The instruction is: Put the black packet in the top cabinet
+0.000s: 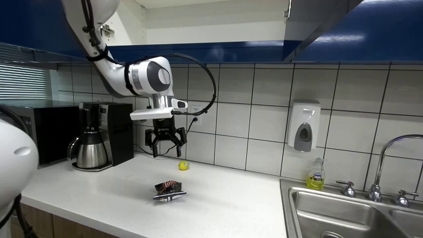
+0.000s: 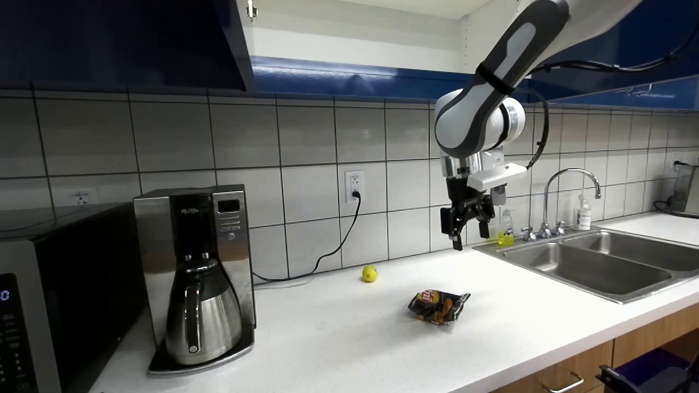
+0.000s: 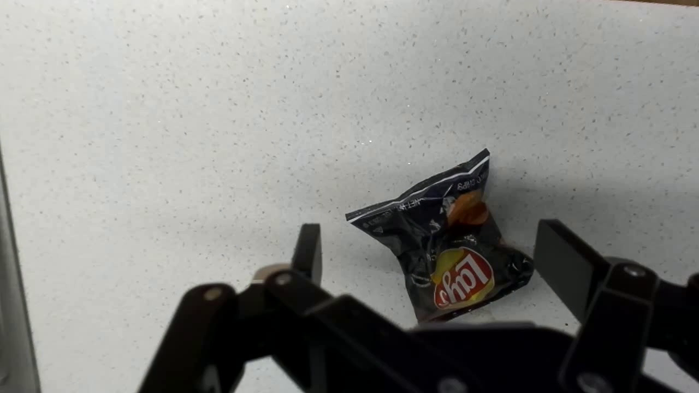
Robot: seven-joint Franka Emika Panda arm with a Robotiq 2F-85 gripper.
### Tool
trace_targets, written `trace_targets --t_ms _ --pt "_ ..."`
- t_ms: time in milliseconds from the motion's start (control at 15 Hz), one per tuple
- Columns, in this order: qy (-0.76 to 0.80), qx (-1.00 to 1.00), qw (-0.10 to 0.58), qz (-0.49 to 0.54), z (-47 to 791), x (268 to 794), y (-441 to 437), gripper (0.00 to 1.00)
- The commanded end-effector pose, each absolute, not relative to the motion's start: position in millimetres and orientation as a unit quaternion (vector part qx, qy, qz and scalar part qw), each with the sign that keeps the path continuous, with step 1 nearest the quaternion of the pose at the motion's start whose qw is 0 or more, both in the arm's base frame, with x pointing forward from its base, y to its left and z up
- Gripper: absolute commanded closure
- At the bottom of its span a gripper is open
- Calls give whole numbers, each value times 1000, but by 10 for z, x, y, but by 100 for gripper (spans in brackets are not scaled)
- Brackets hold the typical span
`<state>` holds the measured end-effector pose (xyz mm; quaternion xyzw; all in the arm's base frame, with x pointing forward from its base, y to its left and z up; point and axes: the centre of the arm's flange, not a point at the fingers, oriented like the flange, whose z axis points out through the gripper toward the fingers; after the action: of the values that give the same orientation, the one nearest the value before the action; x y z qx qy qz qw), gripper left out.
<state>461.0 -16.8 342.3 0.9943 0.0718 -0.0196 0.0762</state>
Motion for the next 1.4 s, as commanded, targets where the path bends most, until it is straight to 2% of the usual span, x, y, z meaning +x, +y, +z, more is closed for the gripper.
trace_targets --t_ms 0,333,733,1333 --pt "86 995 52 -15 3177 4698 -87 0" --pt "139 990 10 -8 2834 4810 -21 0" --pt "221 975 -6 -15 2528 4931 -75 0" --pt "226 973 -6 -40 2187 5111 -163 0"
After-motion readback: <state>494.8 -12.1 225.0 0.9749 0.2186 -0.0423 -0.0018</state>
